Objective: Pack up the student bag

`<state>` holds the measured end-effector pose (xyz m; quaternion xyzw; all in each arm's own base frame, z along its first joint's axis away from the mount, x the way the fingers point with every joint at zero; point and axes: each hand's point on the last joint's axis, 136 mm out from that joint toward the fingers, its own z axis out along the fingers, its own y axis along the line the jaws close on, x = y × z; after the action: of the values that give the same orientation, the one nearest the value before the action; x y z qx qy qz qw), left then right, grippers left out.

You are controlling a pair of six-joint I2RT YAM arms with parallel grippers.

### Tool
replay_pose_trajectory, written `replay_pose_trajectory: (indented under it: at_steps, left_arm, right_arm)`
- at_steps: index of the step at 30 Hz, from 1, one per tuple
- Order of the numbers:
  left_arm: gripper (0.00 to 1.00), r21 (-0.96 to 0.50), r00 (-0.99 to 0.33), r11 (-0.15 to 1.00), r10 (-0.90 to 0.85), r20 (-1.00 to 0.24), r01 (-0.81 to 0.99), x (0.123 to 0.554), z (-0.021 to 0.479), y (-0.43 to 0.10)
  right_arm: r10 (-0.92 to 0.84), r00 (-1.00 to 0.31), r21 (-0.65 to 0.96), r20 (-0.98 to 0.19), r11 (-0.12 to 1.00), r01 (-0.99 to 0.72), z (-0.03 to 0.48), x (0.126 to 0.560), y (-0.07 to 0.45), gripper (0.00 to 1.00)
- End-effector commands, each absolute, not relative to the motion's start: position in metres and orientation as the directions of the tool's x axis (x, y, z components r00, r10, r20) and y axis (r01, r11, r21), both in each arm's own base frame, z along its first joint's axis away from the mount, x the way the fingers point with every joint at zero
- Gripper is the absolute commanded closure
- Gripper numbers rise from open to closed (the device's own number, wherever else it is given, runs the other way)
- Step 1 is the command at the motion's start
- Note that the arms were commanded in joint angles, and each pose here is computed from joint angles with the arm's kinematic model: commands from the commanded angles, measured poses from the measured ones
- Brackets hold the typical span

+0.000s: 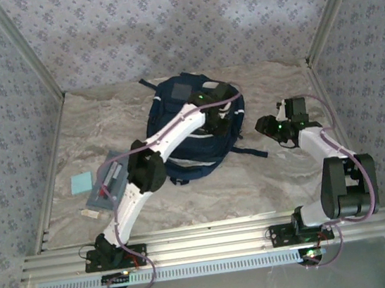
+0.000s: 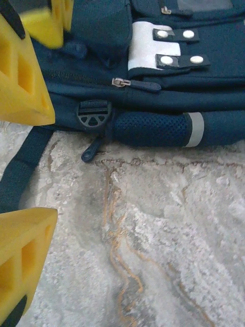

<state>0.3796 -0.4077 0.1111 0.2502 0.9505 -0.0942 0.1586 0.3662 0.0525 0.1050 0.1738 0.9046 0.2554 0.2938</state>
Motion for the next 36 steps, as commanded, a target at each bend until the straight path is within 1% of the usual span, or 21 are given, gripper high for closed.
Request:
replay_pose_trajectory:
  at_steps: [1, 4, 7, 9, 11, 14, 16, 18, 20, 23, 28, 36]
  left_arm:
    - [1.0, -0.227, -0.783, 0.814, 0.376, -0.495, 0.534, 0.385, 0.202, -0.408]
    - [1.0, -0.25, -0.777, 0.806, 0.358, -0.517, 0.537, 0.387, 0.221, -0.401]
    - [1.0, -0.304, -0.785, 0.794, 0.317, -0.532, 0.527, 0.392, 0.236, -0.397]
    - [1.0, -0.338, -0.79, 0.783, 0.293, -0.538, 0.521, 0.395, 0.244, -0.397]
    - [1.0, -0.37, -0.795, 0.773, 0.27, -0.544, 0.516, 0.398, 0.251, -0.396]
    - [1.0, -0.396, -0.797, 0.762, 0.25, -0.55, 0.512, 0.403, 0.259, -0.395]
    - [1.0, -0.396, -0.794, 0.762, 0.244, -0.557, 0.513, 0.405, 0.262, -0.393]
    - [1.0, -0.399, -0.795, 0.761, 0.241, -0.557, 0.511, 0.406, 0.264, -0.392]
    - [1.0, -0.418, -0.797, 0.751, 0.233, -0.558, 0.512, 0.406, 0.268, -0.393]
    - [1.0, -0.468, -0.8, 0.717, 0.209, -0.563, 0.517, 0.404, 0.284, -0.397]
    - [1.0, -0.492, -0.786, 0.69, 0.184, -0.59, 0.531, 0.403, 0.309, -0.394]
    - [1.0, -0.512, -0.805, 0.686, 0.186, -0.563, 0.517, 0.402, 0.305, -0.39]
  right_arm:
    - [0.4, -0.74, 0.568, -0.541, 0.823, 0.03, 0.12, 0.374, 0.063, 0.52]
    - [0.406, -0.751, 0.583, -0.52, 0.812, 0.035, 0.118, 0.376, 0.068, 0.52]
    - [0.428, -0.741, 0.612, -0.518, 0.791, 0.029, 0.119, 0.381, 0.074, 0.53]
    - [0.439, -0.73, 0.638, -0.524, 0.77, 0.006, 0.123, 0.385, 0.08, 0.54]
    - [0.419, -0.722, 0.652, -0.551, 0.756, -0.059, 0.128, 0.388, 0.088, 0.56]
    - [0.3, -0.734, 0.597, -0.609, 0.783, -0.175, 0.125, 0.389, 0.103, 0.56]
    - [0.174, -0.761, 0.538, -0.625, 0.803, -0.258, 0.115, 0.385, 0.116, 0.56]
    - [0.075, -0.787, 0.492, -0.612, 0.816, -0.305, 0.103, 0.382, 0.125, 0.56]
    - [0.027, -0.803, 0.481, -0.596, 0.812, -0.33, 0.094, 0.38, 0.134, 0.56]
    - [0.013, -0.792, 0.502, -0.611, 0.78, -0.374, 0.089, 0.38, 0.149, 0.55]
    - [-0.015, -0.754, 0.455, -0.656, 0.79, -0.411, 0.079, 0.392, 0.159, 0.55]
    - [0.008, -0.732, 0.486, -0.681, 0.753, -0.444, 0.077, 0.42, 0.174, 0.54]
